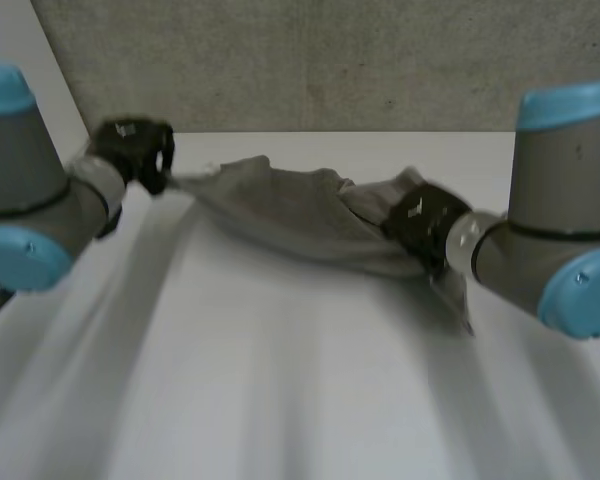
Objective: Fold the towel.
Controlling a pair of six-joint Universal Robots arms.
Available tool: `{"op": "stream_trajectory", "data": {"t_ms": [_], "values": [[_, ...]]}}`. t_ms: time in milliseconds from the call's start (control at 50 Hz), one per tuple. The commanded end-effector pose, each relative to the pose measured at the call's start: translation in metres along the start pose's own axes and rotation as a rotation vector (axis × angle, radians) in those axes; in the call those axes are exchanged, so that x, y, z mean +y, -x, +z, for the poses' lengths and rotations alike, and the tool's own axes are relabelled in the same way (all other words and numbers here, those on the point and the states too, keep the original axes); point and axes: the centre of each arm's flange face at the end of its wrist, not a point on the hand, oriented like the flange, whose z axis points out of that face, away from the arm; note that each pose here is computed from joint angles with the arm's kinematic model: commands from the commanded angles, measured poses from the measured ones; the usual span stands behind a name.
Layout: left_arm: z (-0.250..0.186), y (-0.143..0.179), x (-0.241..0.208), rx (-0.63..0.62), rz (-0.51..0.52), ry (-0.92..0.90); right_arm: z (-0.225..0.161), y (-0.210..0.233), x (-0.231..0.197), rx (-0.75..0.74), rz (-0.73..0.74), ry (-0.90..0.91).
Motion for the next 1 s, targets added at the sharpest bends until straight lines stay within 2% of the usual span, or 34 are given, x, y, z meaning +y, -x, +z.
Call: {"op": "stream_trajectory", "data": {"t_ms": [20,120,340,440,540,620,760,800,1000], "values": [[-0.028,-0.013,0.057,0.04,0.117,0.11,0.007,0.022,0.039,-0.073,0.044,0.052],[-0.037,-0.015,0.071,0.038,0.19,0.109,0.007,0.029,0.052,-0.07,0.063,0.064],[-0.042,-0.01,0.062,0.007,0.194,0.058,0.001,0.029,0.059,-0.013,0.22,0.039],[-0.038,0.002,0.055,-0.044,0.191,0.027,-0.008,0.021,0.062,0.047,0.227,0.006],[-0.03,0.038,0.051,-0.2,0.145,0.029,-0.031,-0.006,0.06,0.207,0.216,-0.075],[-0.027,0.052,0.05,-0.245,0.121,0.032,-0.039,-0.011,0.061,0.229,0.218,-0.088],[-0.029,0.048,0.055,-0.23,0.112,0.051,-0.045,0.002,0.073,0.143,0.274,-0.057],[-0.031,0.044,0.057,-0.218,0.111,0.056,-0.048,0.011,0.081,0.079,0.305,-0.032],[-0.034,0.034,0.06,-0.191,0.115,0.061,-0.039,0.025,0.098,-0.028,0.353,-0.026]]}}
